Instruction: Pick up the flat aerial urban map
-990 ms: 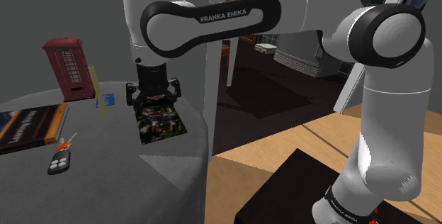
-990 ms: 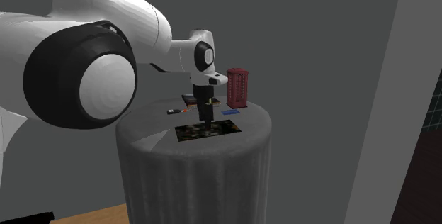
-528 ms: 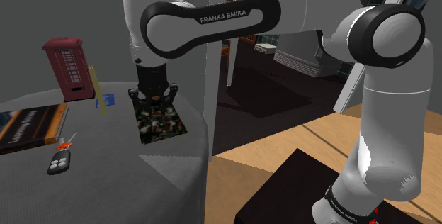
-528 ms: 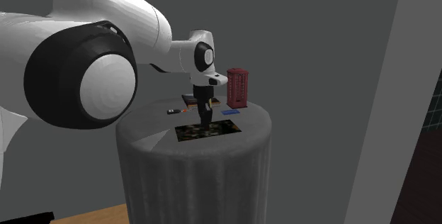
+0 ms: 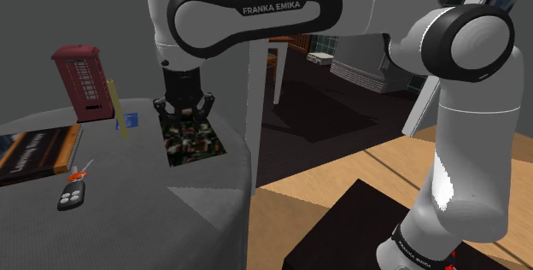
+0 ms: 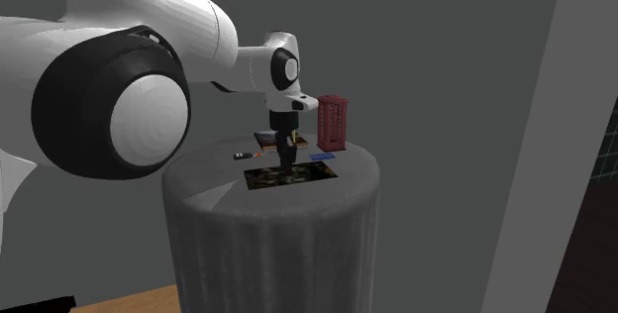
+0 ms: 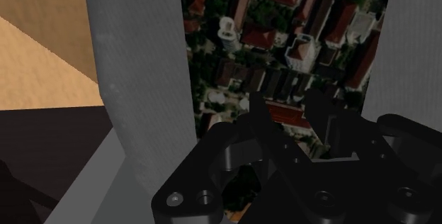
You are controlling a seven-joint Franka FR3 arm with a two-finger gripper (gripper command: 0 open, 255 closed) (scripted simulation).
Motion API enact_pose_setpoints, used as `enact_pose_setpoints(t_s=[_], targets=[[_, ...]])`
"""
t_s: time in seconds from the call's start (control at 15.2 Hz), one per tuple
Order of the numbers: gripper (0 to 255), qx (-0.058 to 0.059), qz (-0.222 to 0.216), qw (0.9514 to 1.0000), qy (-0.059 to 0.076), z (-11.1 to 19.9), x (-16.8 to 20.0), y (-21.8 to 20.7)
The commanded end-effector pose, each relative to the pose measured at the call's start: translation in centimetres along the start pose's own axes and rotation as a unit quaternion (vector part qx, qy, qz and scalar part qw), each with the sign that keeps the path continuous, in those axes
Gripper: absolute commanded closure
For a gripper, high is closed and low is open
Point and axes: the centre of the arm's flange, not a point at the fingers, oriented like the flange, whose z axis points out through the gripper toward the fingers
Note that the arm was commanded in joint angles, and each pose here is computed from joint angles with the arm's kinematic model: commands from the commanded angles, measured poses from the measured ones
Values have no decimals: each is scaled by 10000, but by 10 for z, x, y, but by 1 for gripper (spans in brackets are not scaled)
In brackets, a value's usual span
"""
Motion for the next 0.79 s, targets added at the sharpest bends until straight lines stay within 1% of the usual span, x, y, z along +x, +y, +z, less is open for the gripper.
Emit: enact_pose_setpoints(t_s=[0.0,0.59,0.73], targets=[[255,-1,0,10000,-1,-10,0,0],[255,-1,0,10000,-1,-58,1,0],[255,-1,0,10000,-1,-59,1,0]])
